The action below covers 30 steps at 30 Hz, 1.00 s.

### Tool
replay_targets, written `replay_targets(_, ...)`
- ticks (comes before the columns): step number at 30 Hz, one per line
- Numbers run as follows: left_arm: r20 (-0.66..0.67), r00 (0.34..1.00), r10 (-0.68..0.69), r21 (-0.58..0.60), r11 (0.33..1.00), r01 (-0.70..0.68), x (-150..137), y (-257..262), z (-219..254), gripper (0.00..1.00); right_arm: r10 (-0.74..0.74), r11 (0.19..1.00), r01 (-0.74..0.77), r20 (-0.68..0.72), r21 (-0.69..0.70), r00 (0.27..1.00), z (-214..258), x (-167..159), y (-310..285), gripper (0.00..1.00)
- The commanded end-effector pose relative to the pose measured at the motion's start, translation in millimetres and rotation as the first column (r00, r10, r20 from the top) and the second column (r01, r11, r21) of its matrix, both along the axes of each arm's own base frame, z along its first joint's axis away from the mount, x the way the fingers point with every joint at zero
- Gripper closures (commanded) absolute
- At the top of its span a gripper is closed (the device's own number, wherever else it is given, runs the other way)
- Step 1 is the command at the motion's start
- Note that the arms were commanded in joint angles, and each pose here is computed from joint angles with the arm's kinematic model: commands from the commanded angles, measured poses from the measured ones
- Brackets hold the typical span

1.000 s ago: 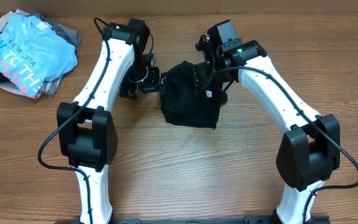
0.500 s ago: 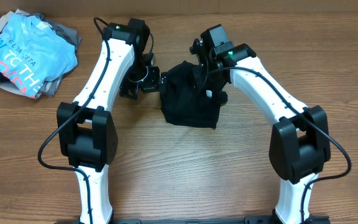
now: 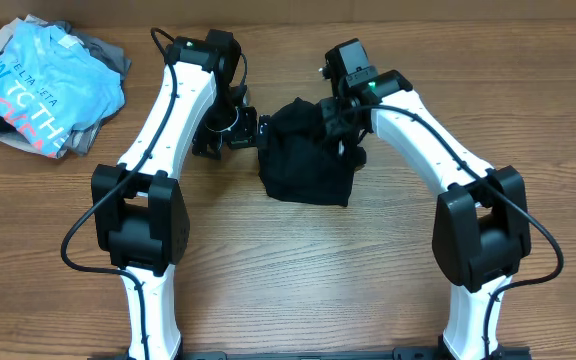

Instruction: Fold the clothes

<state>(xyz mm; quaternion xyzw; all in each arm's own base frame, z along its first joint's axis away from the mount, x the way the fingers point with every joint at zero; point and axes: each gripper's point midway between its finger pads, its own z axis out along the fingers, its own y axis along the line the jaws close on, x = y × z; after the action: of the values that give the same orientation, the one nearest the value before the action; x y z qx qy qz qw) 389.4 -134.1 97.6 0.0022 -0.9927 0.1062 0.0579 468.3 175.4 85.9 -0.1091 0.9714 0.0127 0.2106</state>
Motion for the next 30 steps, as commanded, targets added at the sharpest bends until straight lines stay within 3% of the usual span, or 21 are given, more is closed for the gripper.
replay_targets(1, -0.003, 1.0, -0.015, 0.009, 1.0, 0.015, -1.1, 2.1, -3.2, 0.0, -0.104, 0.99, 0.108, 0.045, -0.092, 0.994, 4.7, 11.1, -35.4, 0.94)
replay_targets(7, -0.004, 1.0, -0.015, 0.008, 1.0, 0.015, -1.1, 2.0, -3.2, 0.0, -0.186, 0.978, 0.184, -0.004, -0.102, 0.983, -0.4, 6.7, -66.3, 0.93)
replay_targets(11, -0.003, 1.0, -0.015, 0.008, 1.0, 0.015, -1.0, 2.0, -3.2, 0.0, -0.211, 0.974, 0.208, -0.034, -0.085, 0.977, -3.8, 5.5, -80.3, 0.85)
replay_targets(12, -0.003, 1.0, -0.015, 0.008, 1.0, 0.015, -1.0, 1.9, -3.2, 0.0, -0.215, 0.974, 0.212, -0.039, -0.075, 0.976, -4.1, 5.9, -82.2, 0.77)
replay_targets(15, -0.004, 1.0, -0.015, 0.008, 1.0, 0.015, -1.2, 2.0, -3.2, 0.0, -0.236, 0.97, 0.233, -0.042, -0.065, 0.971, -5.1, 7.8, -88.9, 0.69)
replay_targets(22, -0.003, 1.0, -0.015, 0.008, 1.0, 0.015, -1.0, 2.0, -3.2, 0.0, -0.318, 0.947, 0.312, -0.084, -0.079, 0.944, -10.7, -0.6, -106.8, 0.73)
replay_targets(24, -0.003, 1.0, -0.015, 0.008, 1.0, 0.015, -1.0, 2.0, -3.2, 0.0, -0.411, 0.91, 0.401, -0.084, -0.109, 0.908, -11.2, -6.1, -120.7, 0.56)
replay_targets(26, -0.003, 1.0, -0.015, 0.008, 1.0, 0.015, -1.1, 2.0, -3.2, 0.0, -0.431, 0.9, 0.42, -0.104, -0.115, 0.896, -12.7, -10.9, -126.4, 0.42)
replay_targets(28, -0.002, 1.0, -0.018, 0.008, 1.0, 0.018, -1.0, 2.0, -3.2, 0.0, -0.439, 0.896, 0.425, -0.124, -0.127, 0.89, -13.4, -15.9, -131.1, 0.22)
replay_targets(30, -0.002, 1.0, -0.018, 0.007, 1.0, 0.018, -1.0, 1.9, -3.2, 0.0, -0.455, 0.889, 0.436, -0.147, -0.142, 0.879, -12.7, -22.3, -135.5, 0.22)
